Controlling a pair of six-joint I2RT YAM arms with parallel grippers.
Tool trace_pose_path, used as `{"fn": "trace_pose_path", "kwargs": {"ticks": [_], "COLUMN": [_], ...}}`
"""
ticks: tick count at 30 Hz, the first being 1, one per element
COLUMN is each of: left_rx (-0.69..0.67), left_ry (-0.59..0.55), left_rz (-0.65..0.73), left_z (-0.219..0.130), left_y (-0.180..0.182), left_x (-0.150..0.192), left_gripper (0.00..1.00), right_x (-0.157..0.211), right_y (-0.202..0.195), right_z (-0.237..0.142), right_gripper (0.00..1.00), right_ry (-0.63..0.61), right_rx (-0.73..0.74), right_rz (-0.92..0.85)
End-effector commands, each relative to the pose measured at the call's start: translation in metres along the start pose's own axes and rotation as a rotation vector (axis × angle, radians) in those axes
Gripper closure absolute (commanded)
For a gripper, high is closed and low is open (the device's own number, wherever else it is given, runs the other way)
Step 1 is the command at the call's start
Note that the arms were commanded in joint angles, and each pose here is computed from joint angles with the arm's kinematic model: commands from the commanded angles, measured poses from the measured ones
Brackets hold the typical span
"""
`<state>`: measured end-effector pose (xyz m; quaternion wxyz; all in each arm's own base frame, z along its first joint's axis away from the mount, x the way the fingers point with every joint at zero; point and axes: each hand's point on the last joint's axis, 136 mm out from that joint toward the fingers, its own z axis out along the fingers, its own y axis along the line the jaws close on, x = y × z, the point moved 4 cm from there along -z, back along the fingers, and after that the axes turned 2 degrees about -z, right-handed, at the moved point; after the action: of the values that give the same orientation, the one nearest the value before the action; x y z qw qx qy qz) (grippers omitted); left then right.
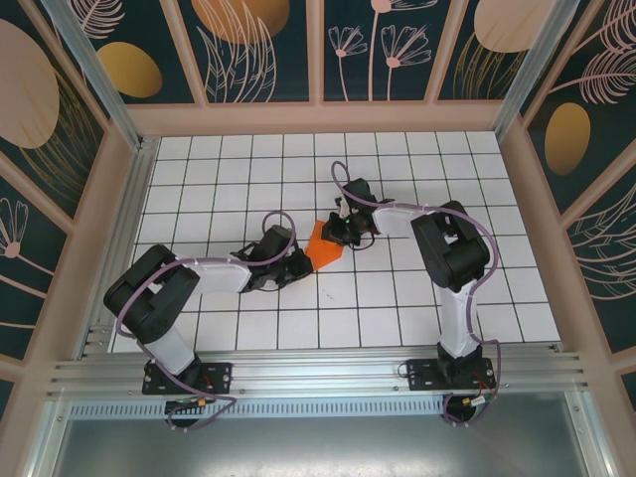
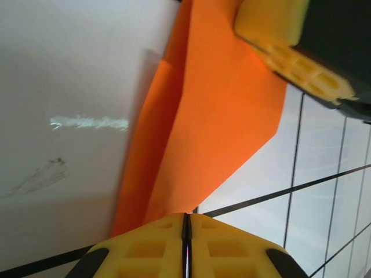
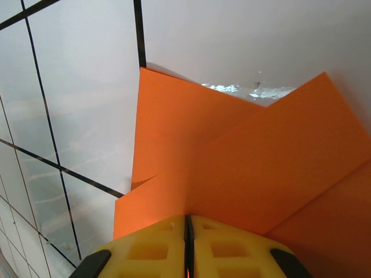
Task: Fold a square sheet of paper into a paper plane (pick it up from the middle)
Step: Fourth fold the wing at the center of the table.
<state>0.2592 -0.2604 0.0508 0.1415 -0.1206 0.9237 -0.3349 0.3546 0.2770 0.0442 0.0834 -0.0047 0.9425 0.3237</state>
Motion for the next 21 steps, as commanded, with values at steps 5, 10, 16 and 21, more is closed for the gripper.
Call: {"fn": "trace_pose_path", "kwargs": {"ticks": [5,10,16,21], "left_rx": [-0.121,-0.174,-0.176,-0.075], "left_ry": [0.069,0.102,0.11,0.064], "left_rz": [-0.066,-0.132,-0.181,-0.124], "left_z": [0.004,0.007,0.003,-0.007], "left_y": [0.043,0.075,0.084,0.05], "left_x": [0.023,0.035,0.039,0.021], "left_gripper": [0.9,0.9,0.9,0.88], "right_x": [0.031,0.031,0.028,0.013], "right_y": [-0.065,-0.067,-0.066,-0.045], "right_z": [0.03,0.03,0.028,0.019], "right_gripper": [0.9,0.9,0.9,0.9], "right_ry": [0.089,0.095,0.087,0.047], "right_rx": [0.238,0.249,0.255,0.198], "right_rz": [0.101,0.105,0.111,0.083]}}
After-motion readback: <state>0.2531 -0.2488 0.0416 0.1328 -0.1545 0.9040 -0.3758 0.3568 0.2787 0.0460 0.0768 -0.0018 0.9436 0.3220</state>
